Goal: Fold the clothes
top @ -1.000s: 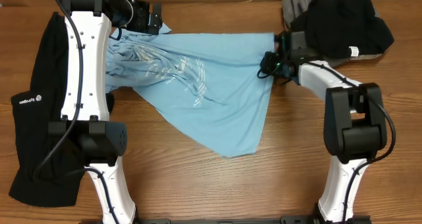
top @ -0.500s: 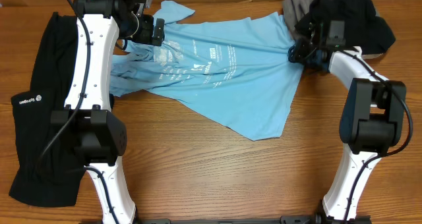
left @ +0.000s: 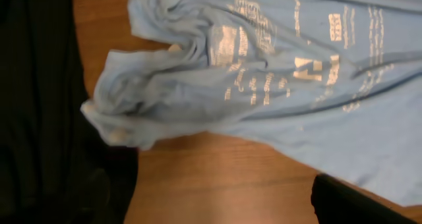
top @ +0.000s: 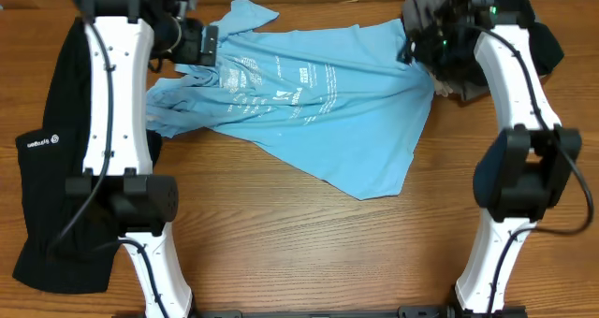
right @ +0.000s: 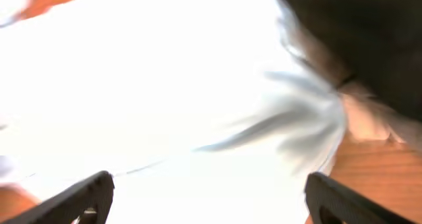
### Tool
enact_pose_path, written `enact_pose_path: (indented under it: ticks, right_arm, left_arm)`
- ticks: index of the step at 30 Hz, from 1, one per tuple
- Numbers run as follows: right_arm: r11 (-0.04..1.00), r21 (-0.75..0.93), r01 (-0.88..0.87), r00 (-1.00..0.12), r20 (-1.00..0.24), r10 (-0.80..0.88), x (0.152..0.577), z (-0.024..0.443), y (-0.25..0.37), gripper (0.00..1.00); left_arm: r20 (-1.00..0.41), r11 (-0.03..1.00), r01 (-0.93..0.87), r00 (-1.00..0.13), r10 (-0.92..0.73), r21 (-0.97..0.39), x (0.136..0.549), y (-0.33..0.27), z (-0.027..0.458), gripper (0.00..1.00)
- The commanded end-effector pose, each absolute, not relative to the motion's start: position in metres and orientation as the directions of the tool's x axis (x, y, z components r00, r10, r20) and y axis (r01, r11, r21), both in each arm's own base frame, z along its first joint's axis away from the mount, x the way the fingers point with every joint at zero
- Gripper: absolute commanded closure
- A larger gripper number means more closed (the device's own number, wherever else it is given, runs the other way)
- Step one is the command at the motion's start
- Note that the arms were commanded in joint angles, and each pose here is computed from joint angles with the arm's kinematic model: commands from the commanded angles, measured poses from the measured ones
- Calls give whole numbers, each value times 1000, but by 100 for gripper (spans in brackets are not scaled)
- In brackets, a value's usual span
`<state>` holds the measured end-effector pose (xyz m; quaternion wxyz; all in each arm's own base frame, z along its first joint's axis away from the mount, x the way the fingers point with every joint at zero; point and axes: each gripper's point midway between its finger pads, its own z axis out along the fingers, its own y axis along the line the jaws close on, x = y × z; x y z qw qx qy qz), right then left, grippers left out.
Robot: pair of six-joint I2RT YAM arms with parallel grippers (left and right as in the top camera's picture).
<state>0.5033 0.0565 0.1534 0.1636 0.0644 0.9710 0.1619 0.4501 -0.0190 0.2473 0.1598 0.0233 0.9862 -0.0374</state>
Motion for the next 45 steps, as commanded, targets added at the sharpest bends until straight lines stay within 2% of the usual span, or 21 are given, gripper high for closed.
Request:
enact_pose_path:
  ticks: [1, 6, 9, 13, 17, 21, 25, 28, 31, 33, 38, 39, 40, 41, 45]
  right_arm:
    - [938, 340, -61, -870, -479, 117, 483, 259, 86, 1]
    - [938, 334, -91, -870, -486, 89, 441, 295, 103, 1]
    - [937, 345, -51, -896, -431, 110, 407, 306, 100, 1]
    - [941, 339, -28, -931, -351, 98, 374, 305, 100, 2]
    - [951, 309, -13, -960, -271, 75, 351, 296, 103, 2]
    - [956, 292, -42, -969, -245, 33, 345, 286, 115, 0]
    - [955, 288, -64, -975, -221, 1, 347, 266, 128, 0]
    - [956, 286, -65, -979, -205, -5, 349, 253, 130, 0]
    - [957, 285, -60, -983, -182, -8, 350, 236, 132, 0]
    - [957, 284, -57, -985, -170, -8, 350, 229, 132, 0]
    - [958, 281, -49, -990, -139, -9, 348, 214, 132, 0]
    - [958, 284, -49, -990, -138, -10, 348, 212, 133, 0]
    - [957, 285, -50, -990, -141, -10, 349, 211, 133, 0]
    - [957, 285, -51, -990, -144, -9, 350, 211, 133, 0]
    - [956, 289, -56, -987, -162, -9, 354, 212, 134, 0]
  left_arm:
    - [-373, 997, -5, -927, -31, -71, 436, -12, 282, 0]
    - [-424, 997, -2, -905, -34, -76, 424, -12, 305, 0]
    - [-448, 999, -8, -893, -30, -51, 407, -7, 321, 0]
    - [-407, 999, -22, -913, -32, -30, 378, -3, 318, 0]
    - [-286, 999, -40, -957, -46, -28, 350, -2, 288, 0]
    - [-152, 998, -65, -986, -67, -19, 334, -1, 241, 0]
    - [-62, 974, -178, -983, -171, 136, 327, 27, 169, 2]
    - [-59, 972, -193, -981, -186, 137, 329, 37, 130, 11]
    - [-179, 985, -110, -980, -85, 136, 359, 55, 94, 19]
    - [-238, 992, -74, -970, -47, 105, 372, 59, 82, 21]
    - [-301, 995, 89, -949, 98, 44, 387, 51, 69, 35]
    - [-300, 991, 129, -944, 135, 42, 389, 49, 66, 46]
    - [-294, 986, 163, -941, 169, 44, 389, 48, 62, 61]
    - [-285, 981, 190, -939, 195, 45, 390, 47, 57, 64]
    - [-225, 977, 211, -951, 213, 35, 386, 47, 32, 65]
